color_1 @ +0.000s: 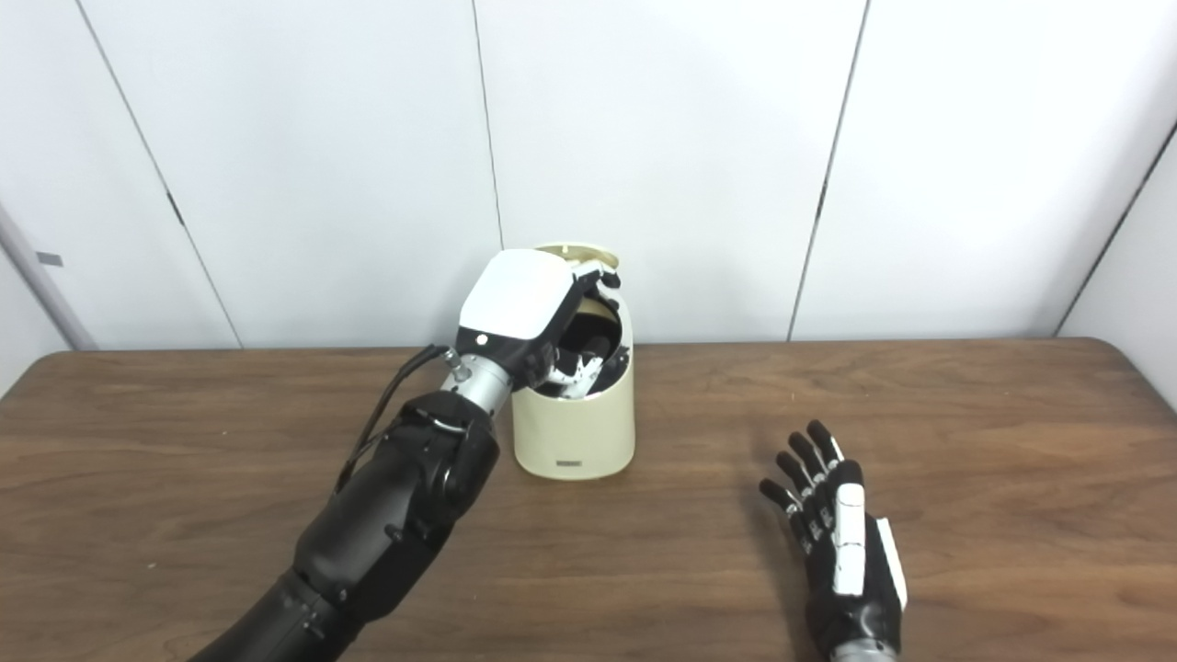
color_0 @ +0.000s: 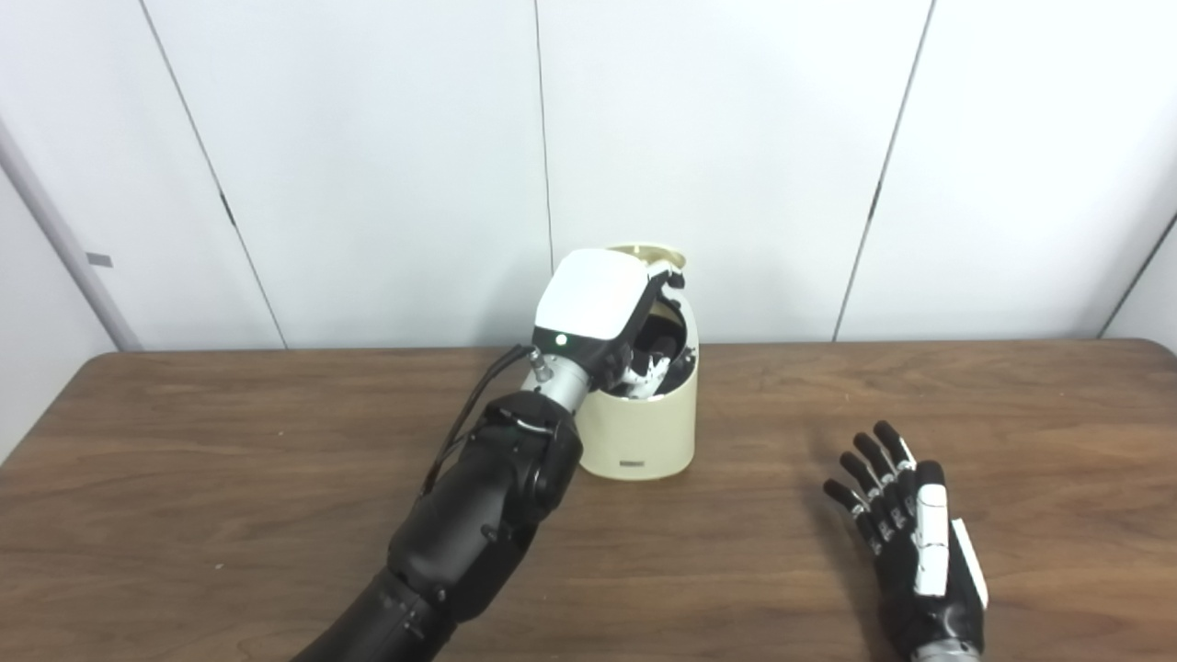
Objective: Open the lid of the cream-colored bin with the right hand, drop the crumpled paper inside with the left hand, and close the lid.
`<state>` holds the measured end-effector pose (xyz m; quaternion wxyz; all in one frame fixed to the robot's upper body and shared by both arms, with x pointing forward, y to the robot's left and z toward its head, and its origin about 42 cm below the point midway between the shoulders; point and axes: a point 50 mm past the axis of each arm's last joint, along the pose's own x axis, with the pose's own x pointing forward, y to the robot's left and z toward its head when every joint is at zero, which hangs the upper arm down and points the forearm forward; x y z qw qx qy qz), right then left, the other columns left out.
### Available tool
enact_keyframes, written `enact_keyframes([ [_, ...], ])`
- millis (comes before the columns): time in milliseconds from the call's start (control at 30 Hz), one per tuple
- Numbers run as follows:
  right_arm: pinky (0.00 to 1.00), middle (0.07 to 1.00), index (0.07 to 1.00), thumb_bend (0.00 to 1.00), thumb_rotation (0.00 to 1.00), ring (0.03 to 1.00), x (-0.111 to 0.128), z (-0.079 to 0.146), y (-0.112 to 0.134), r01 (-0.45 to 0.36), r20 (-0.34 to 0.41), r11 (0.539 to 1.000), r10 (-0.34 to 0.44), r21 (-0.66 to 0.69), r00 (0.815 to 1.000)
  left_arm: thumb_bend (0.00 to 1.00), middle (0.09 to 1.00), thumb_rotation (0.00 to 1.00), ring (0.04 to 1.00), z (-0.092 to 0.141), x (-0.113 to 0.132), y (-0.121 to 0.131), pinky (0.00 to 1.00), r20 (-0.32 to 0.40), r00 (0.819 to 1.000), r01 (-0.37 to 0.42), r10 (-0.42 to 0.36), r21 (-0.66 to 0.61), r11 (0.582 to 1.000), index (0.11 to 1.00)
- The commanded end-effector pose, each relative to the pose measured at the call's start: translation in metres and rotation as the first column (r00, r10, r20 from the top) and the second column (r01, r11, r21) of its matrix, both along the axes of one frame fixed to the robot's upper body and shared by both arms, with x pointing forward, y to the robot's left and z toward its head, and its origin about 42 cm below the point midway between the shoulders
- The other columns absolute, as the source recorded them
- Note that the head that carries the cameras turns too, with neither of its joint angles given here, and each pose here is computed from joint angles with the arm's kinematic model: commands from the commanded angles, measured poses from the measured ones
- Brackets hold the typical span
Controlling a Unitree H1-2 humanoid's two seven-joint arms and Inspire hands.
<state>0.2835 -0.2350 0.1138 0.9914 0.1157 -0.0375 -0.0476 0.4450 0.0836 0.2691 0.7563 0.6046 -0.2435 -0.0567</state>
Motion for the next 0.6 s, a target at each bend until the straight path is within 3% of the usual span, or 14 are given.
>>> enact_keyframes([
  [0, 0.8, 0.924, 0.94, 0.45, 1.0, 0.907, -0.0219, -0.0411, 0.0056, -0.01, -0.154, 0.999, 0.016, 0.039, 0.988, 0.89, 0.732, 0.03, 0.709, 0.0171, 0.0029, 0.0011, 0.62, 0.039, 0.999, 0.008, -0.006, -0.058, 0.998, 0.692],
  [67, 0.8, 0.923, 0.938, 0.45, 1.0, 0.906, -0.0218, -0.0417, 0.0052, -0.008, -0.156, 0.999, 0.014, 0.042, 0.988, 0.82, 0.689, 0.01, 0.68, 0.0173, 0.0023, 0.0017, 0.59, 0.031, 0.999, 0.024, -0.02, -0.114, 0.993, 0.647],
  [133, 0.8, 0.921, 0.937, 0.45, 1.0, 0.903, -0.0218, -0.0425, 0.0046, -0.008, -0.156, 0.999, 0.014, 0.041, 0.988, 0.58, 0.645, 0.03, 0.625, 0.0164, 0.0024, 0.003, 0.54, 0.044, 0.999, 0.034, -0.028, -0.153, 0.988, 0.524],
  [200, 0.79, 0.919, 0.934, 0.45, 1.0, 0.902, -0.0218, -0.0431, 0.0039, -0.008, -0.157, 0.999, 0.014, 0.039, 0.987, 0.49, 0.596, 0.01, 0.524, 0.0155, 0.003, 0.0042, 0.41, 0.051, 0.998, 0.038, -0.028, -0.19, 0.981, 0.486],
  [300, 0.79, 0.918, 0.934, 0.46, 1.0, 0.903, -0.0216, -0.0438, 0.003, -0.008, -0.161, 0.999, 0.014, 0.039, 0.987, 0.47, 0.564, 0.0, 0.449, 0.0168, 0.0031, 0.0052, 0.33, 0.054, 0.998, 0.036, -0.025, -0.23, 0.972, 0.469],
  [567, 0.79, 0.919, 0.937, 0.47, 1.0, 0.905, -0.021, -0.0461, 0.0003, -0.013, -0.162, 0.999, 0.019, 0.038, 0.987, 0.47, 0.55, 0.0, 0.445, 0.0197, -0.0009, 0.0082, 0.32, 0.105, 0.994, 0.052, -0.026, -0.258, 0.965, 0.481],
])
